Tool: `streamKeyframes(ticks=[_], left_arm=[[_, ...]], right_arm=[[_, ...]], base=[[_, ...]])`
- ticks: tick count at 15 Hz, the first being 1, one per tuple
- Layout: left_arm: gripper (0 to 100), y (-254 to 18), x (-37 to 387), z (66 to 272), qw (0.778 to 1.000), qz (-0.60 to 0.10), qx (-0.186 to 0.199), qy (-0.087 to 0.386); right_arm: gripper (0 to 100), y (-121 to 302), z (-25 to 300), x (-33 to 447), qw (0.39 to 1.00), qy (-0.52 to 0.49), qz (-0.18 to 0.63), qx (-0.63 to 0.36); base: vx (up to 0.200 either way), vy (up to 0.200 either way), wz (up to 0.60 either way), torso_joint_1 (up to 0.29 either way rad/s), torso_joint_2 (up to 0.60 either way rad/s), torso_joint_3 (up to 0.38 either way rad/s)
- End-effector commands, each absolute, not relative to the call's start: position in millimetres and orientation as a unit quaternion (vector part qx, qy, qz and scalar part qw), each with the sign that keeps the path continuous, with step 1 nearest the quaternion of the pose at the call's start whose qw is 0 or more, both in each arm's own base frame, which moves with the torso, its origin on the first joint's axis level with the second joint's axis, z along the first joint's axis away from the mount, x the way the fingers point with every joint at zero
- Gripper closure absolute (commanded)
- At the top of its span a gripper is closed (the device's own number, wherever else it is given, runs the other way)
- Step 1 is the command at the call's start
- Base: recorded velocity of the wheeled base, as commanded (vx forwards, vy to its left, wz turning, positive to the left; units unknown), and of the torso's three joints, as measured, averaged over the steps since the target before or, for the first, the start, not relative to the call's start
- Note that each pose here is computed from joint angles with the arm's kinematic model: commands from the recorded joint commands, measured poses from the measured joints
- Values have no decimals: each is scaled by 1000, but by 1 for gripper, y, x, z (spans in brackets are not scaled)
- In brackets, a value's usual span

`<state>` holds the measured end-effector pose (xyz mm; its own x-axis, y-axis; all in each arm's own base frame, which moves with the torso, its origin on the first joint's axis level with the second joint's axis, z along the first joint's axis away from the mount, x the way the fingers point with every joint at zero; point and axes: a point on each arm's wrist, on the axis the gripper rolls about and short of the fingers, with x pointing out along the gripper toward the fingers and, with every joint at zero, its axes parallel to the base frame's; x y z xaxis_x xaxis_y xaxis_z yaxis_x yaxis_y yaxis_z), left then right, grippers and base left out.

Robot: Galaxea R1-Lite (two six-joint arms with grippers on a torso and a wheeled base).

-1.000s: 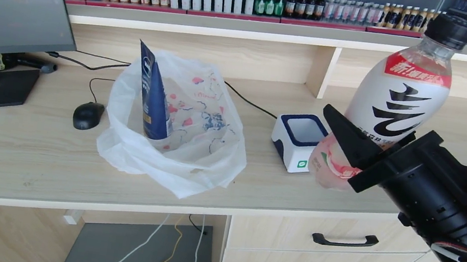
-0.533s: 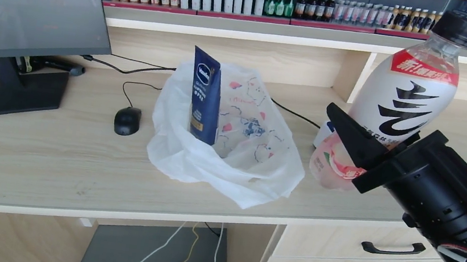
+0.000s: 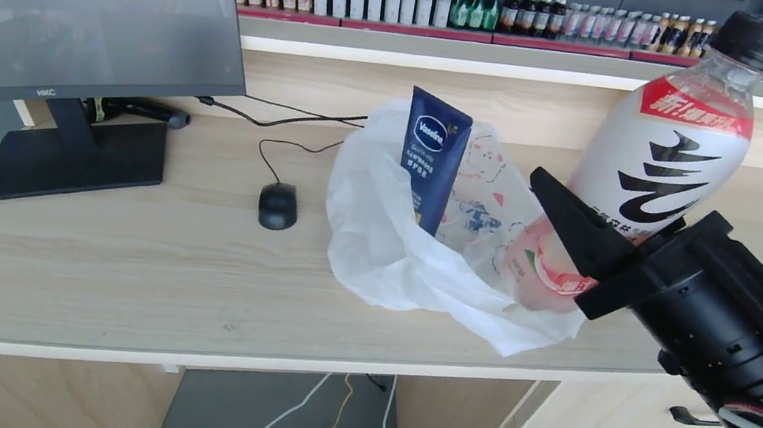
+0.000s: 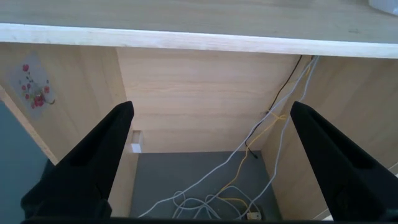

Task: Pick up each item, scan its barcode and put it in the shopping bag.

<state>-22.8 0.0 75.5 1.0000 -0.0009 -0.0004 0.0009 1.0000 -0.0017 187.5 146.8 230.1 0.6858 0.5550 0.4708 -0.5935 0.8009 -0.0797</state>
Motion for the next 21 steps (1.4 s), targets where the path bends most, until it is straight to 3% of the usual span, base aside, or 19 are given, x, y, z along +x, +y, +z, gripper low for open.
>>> streamKeyframes(ticks=[1, 10, 15, 21], left_arm=[[0, 0, -23, 75, 1000, -1, 0, 0], [0, 0, -23, 75, 1000, -1, 0, 0], [0, 0, -23, 75, 1000, -1, 0, 0], [0, 0, -23, 75, 1000, -1, 0, 0]], right_arm=[[100, 147, 231, 188, 917, -247, 311, 40], [100, 152, 240, 260, 933, -267, 237, 33], [100, 167, 205, 287, 944, -218, 245, 26], [100, 180, 198, 316, 944, -225, 242, 26]], base=[[0, 0, 0, 0, 0, 0], [0, 0, 0, 0, 0, 0], [0, 0, 0, 0, 0, 0], [0, 0, 0, 0, 0, 0]])
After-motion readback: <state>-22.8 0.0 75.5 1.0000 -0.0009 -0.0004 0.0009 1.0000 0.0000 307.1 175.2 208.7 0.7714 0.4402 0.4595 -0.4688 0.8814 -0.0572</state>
